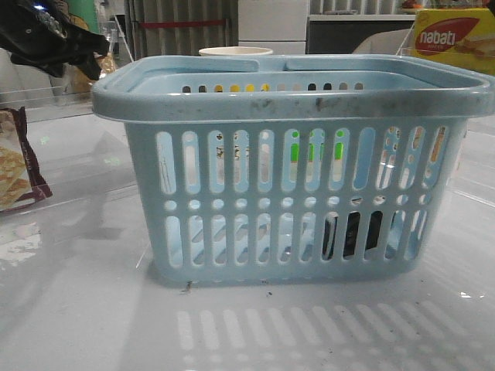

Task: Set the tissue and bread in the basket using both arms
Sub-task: 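Grasp the wrapped bread pastry with the left gripper and lift it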

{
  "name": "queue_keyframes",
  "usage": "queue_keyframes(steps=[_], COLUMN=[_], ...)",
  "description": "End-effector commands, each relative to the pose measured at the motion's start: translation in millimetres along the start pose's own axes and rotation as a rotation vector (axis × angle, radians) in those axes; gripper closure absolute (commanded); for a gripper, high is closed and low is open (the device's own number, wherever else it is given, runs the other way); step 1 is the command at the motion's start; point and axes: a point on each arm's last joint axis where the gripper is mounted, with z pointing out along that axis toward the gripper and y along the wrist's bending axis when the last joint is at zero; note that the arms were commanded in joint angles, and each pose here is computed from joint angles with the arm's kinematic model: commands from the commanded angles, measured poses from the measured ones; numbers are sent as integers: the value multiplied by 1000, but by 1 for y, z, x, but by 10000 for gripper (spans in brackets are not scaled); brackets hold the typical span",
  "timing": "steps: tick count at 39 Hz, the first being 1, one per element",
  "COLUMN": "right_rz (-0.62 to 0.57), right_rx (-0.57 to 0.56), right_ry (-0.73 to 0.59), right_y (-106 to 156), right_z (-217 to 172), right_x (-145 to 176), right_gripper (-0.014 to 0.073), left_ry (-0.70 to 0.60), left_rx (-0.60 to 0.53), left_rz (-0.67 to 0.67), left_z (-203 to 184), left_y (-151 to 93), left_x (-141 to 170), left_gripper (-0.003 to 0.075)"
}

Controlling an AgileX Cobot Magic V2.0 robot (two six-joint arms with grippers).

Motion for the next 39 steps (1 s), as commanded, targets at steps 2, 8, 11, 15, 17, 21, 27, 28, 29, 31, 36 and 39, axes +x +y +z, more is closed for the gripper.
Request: queue_keyframes(steps=[2,8,11,15,17,21,27,28,29,31,36,39], right_rz=[-17,-17,-17,-17,-17,-17,-17,-17,-17,-17,-17,-17], right_rx=[20,20,20,20,20,20,20,20,20,20,20,20], right_ry=[-94,-94,-94,-94,-94,-94,-94,-94,-94,-94,-94,-94], right_y=[-2,-2,-2,-2,-2,-2,-2,-2,-2,-2,-2,-2], right_z=[-8,-8,-8,-8,-8,-8,-8,-8,-8,-8,-8,-8], right_x=[-12,-12,-12,-12,-12,-12,-12,-12,-12,-12,-12,-12], right_gripper=[67,67,67,67,67,67,67,67,67,67,67,67], left_ry=[-173,-173,-171,-174,-182,-207,-270,-282,-293,-300,-317,-331], left_rx=[-13,-13,-13,-11,-8,1,12,14,19,30,64,96], left_rz=[-14,-14,-14,-14,-13,-19,-10,-8,-6,0,18,34], left_z=[-28,-28,-28,-35,-41,-60,-95,-101,-109,-124,-163,-187], left_y=[1,1,1,1,0,-3,-9,-10,-12,-16,-28,-40], left_x=[-37,-37,-36,-40,-44,-54,-73,-76,-79,-84,-93,-98], left_gripper=[436,508,542,581,596,629,630,630,630,630,630,630])
